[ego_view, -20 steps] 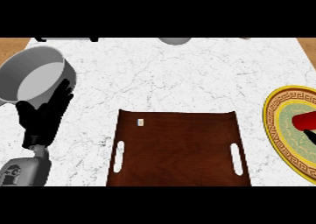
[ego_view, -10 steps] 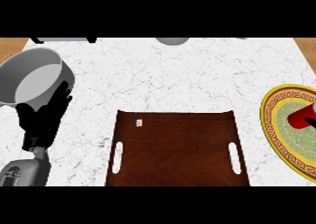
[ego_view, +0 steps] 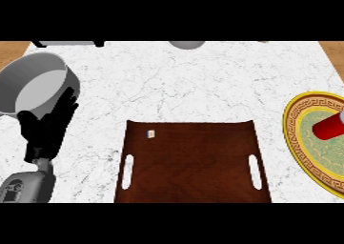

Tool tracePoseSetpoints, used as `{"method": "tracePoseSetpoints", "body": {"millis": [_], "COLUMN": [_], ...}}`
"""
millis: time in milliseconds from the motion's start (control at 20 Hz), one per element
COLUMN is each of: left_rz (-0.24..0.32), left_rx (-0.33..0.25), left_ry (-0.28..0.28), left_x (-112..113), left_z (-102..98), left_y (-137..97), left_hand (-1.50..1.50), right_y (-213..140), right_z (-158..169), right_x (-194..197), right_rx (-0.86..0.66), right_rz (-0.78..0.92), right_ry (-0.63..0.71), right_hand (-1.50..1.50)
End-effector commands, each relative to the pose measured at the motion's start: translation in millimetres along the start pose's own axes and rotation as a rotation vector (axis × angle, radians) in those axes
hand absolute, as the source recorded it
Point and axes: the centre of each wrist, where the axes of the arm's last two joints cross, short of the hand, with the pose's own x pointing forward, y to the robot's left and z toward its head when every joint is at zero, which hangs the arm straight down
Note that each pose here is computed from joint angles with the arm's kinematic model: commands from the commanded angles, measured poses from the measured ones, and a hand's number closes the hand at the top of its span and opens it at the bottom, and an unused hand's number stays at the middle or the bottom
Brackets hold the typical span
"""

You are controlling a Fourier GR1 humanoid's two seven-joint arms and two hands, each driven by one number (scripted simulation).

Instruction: Pick the can from the tray and place it in the plate

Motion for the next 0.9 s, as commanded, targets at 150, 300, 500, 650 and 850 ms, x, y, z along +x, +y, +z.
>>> {"method": "tracePoseSetpoints", "body": {"millis": [150,300,500,650,850], "left_rz": [0.018,0.006,0.01,-0.011,-0.011], "left_rx": [-0.029,-0.018,-0.002,-0.021,-0.028], "left_ry": [0.006,0.0,-0.004,0.003,-0.01], "left_x": [-0.4,8.6,-3.3,-0.6,-1.2], "left_z": [1.6,6.4,-7.6,-2.8,3.7], "left_y": [-3.0,-2.5,-9.8,-10.5,-18.1], "left_hand": [0.0,0.0,0.0,0.0,0.0], "right_y": [-41.7,-63.7,-94.1,-103.8,-107.8], "right_z": [5.5,1.6,25.3,27.4,24.9], "right_x": [-3.0,-39.2,-35.9,-35.1,-43.1], "right_rx": [0.04,0.022,0.026,-0.008,-0.016], "right_rz": [-0.073,-0.08,-0.053,-0.033,-0.016], "right_ry": [0.0,-0.012,-0.024,-0.008,-0.018], "right_hand": [-1.5,-1.5,-1.5,-1.5,-1.5]}}
